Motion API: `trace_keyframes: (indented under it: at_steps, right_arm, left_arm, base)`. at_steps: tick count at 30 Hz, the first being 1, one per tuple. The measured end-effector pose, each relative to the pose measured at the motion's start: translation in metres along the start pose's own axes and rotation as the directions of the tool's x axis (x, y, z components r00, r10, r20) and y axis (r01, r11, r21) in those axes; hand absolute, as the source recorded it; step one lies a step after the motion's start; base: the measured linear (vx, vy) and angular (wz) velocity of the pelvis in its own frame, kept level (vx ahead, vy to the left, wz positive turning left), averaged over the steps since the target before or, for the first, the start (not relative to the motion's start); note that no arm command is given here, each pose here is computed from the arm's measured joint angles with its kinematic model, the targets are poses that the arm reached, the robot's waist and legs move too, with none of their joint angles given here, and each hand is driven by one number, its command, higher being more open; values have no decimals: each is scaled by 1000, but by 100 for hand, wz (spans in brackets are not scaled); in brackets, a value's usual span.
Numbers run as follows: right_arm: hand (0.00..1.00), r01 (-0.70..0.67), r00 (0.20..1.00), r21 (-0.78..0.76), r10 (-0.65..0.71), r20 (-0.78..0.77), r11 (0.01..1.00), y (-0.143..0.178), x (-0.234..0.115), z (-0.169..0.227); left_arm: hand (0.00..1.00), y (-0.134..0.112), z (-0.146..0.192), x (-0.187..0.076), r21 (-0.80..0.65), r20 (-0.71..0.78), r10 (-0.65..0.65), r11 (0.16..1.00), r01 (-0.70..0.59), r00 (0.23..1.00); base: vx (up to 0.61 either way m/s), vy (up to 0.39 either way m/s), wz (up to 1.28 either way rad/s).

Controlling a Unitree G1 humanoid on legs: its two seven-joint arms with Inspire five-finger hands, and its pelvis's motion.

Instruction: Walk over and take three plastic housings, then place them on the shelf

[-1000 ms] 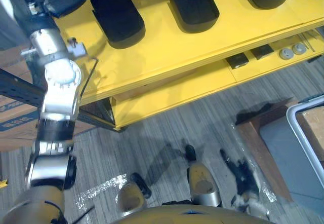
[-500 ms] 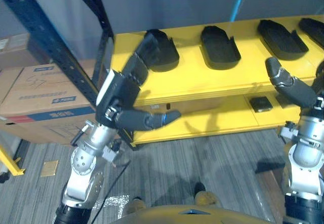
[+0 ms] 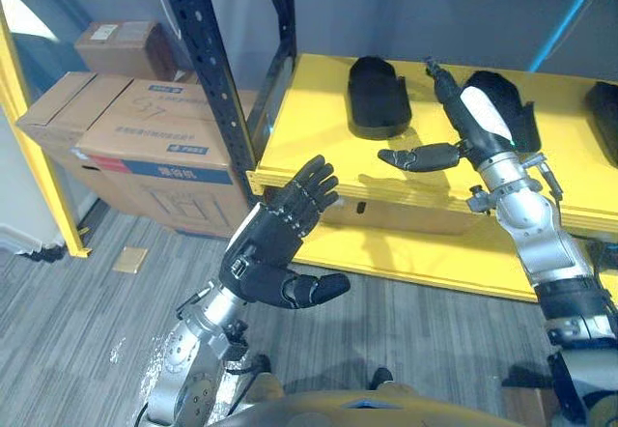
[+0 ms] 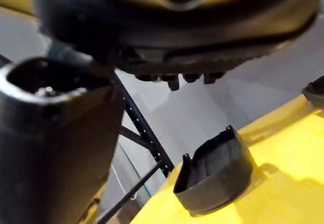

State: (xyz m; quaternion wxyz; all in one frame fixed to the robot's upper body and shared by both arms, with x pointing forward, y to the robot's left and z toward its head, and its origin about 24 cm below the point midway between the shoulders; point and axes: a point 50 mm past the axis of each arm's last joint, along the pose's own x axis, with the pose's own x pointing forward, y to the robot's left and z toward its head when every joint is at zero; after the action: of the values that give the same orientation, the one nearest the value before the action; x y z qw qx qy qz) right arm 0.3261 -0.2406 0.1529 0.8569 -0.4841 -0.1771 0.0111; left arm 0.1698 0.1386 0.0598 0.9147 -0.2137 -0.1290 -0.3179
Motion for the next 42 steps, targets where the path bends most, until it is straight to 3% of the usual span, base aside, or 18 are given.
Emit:
trace_keyframes:
  at_steps: [3, 8, 22, 32, 42]
  right_arm:
    - [100, 49, 999, -20, -49, 16, 999, -12, 13, 3]
    - [100, 37, 997, -104, -30, 69, 994, -22, 32, 13]
    - [100, -235, 966, -216, 253, 59, 948, -2, 49, 15]
    - [100, -406, 914, -205, 396, -88, 891, 4, 47, -5]
    - [100, -416, 906, -164, 394, -152, 894, 2, 46, -12]
  left_arm:
    - [100, 7, -3, -5, -35, 0, 103, 994, -103, 995]
    - [100, 13, -7, -9, -46, 3, 169, 985, -169, 986]
    - [100, 12, -7, -8, -82, 19, 173, 982, -171, 985]
    - [100, 13, -7, -8, -88, 21, 180, 980, -178, 983]
    - [100, 18, -3, -9, -146, 70, 221, 967, -210, 973]
  base:
    - [-1, 21, 8]
    - [-24, 10, 7]
    - [-6, 0, 6]
    - [-6, -1, -1]
    - [-2, -2, -3]
